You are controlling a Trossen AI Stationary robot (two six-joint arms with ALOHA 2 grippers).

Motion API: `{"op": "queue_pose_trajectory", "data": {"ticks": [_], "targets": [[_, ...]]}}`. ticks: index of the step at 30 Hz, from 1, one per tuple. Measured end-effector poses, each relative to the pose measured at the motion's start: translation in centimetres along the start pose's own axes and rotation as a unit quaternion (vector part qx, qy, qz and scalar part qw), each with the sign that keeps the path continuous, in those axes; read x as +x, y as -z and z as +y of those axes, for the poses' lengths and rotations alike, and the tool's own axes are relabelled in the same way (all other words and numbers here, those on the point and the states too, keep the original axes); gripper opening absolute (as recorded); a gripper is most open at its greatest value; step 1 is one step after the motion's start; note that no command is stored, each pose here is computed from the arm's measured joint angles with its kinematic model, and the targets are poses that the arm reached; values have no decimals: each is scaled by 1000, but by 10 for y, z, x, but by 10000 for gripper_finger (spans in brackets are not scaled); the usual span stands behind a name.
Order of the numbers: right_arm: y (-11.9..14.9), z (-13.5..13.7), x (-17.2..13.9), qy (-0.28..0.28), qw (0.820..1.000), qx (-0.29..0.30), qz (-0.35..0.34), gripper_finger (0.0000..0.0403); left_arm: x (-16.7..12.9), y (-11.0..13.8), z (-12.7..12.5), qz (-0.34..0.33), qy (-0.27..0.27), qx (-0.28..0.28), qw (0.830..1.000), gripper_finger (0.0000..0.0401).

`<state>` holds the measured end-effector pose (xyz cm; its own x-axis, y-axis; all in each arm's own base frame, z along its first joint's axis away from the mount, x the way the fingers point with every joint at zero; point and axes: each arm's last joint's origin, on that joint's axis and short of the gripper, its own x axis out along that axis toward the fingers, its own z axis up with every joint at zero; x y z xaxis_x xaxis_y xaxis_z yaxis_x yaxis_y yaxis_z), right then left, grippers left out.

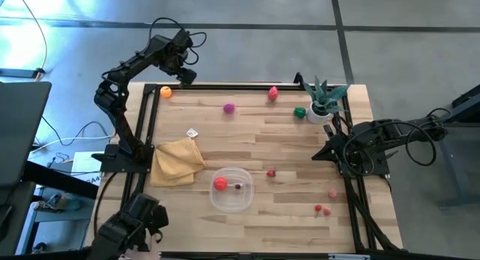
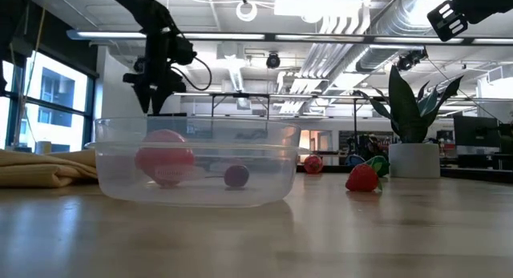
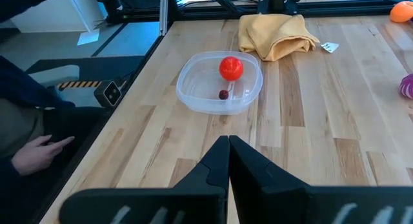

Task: Pick and placing Produce into tupperware
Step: Put the orange into the transparent bin

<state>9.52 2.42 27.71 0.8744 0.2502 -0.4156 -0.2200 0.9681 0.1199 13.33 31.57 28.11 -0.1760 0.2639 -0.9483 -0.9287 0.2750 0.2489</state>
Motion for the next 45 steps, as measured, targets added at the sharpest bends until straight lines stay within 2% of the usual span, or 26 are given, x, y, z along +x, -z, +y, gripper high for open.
{"op": "queue_pose_trajectory", "data": {"ticks": [3,5,7,14,22,25,30,35,37,42,45], "targets": [[0,0,0,0,1000,0,0,0,7,4,0,14,1,-26,1000,189],[0,0,0,0,1000,0,0,0,12,6,-2,22,-10,-23,999,189],[0,0,0,0,1000,0,0,0,13,6,-6,15,-25,-20,999,189],[0,0,0,0,1000,0,0,0,19,5,-11,15,-40,-67,997,189],[0,0,0,0,1000,0,0,0,53,5,-39,61,-26,-37,997,189],[0,0,0,0,1000,0,0,0,64,3,-43,71,-15,-13,997,189],[0,0,0,0,1000,0,0,0,66,-1,-43,55,-22,10,998,189],[0,0,0,0,1000,-1,0,0,71,6,-51,71,5,-11,997,189],[0,0,0,0,1000,-1,0,0,76,11,-52,84,-1,-13,996,189],[0,0,0,0,1000,0,0,0,94,27,-49,122,-13,-92,988,189],[0,0,0,0,1000,-1,0,0,98,32,-42,151,1,-92,984,189]]}}
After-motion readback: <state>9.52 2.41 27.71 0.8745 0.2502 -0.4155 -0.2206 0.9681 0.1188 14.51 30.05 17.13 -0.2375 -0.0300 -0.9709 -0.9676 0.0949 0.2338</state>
